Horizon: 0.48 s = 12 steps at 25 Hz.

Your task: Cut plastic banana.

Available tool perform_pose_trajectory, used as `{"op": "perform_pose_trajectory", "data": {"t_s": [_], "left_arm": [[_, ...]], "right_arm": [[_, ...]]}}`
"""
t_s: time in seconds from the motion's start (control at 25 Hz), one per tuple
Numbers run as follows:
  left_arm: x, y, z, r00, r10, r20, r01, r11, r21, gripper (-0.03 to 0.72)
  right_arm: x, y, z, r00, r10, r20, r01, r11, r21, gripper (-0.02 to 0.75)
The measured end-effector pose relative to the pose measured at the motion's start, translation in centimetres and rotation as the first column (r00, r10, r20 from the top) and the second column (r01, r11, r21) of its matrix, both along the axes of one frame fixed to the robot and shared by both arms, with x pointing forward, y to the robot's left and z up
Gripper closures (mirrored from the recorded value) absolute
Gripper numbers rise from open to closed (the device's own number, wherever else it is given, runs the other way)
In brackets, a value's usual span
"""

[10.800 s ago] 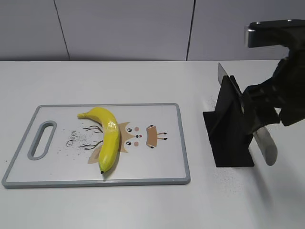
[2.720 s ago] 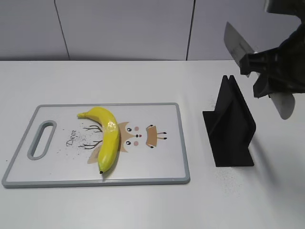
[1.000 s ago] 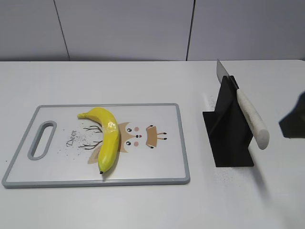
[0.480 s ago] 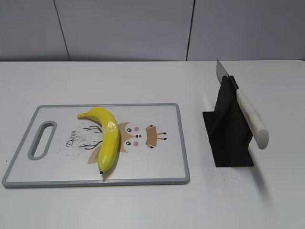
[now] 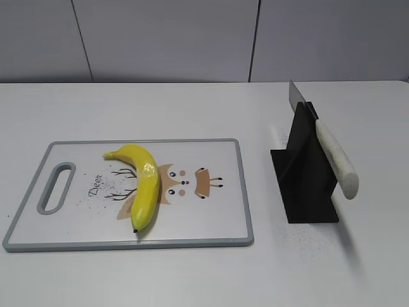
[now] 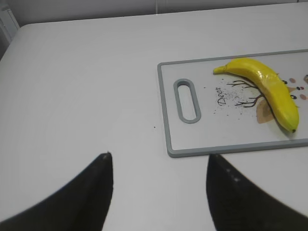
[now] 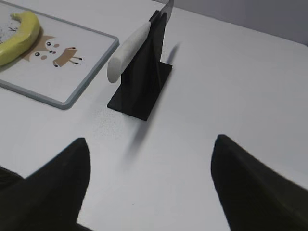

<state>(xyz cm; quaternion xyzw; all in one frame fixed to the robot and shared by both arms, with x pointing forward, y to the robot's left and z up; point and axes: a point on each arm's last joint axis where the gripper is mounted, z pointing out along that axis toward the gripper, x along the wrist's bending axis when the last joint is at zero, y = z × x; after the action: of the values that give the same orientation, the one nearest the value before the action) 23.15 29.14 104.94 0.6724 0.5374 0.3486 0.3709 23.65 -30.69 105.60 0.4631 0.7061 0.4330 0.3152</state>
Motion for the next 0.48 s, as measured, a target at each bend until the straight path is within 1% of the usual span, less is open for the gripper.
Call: {"op": "perform_pose_trajectory", "data": {"t_s": [0.16,0.36,0.48], "left_arm": [[0.0,0.0,0.0,1.0,-0.001,-0.001,0.001,1.0,0.001,0.099],[0.0,0.0,0.0,1.0,0.0,-0.001,0.0,1.0,0.0,0.099],[0.0,0.0,0.0,1.0,-0.001,0.0,0.001,1.0,0.001,0.099]], "right_arm": [[-0.14,0.03,0.0,0.995,-0.101,0.003,0.101,0.995,0.004,0.144],[-0.27,0.13,0.0,0.954,-0.299,0.002,0.299,0.954,0.006,0.144],[-0.3,0.16,0.0,0.938,-0.347,0.002,0.347,0.938,0.006,0.144]]}}
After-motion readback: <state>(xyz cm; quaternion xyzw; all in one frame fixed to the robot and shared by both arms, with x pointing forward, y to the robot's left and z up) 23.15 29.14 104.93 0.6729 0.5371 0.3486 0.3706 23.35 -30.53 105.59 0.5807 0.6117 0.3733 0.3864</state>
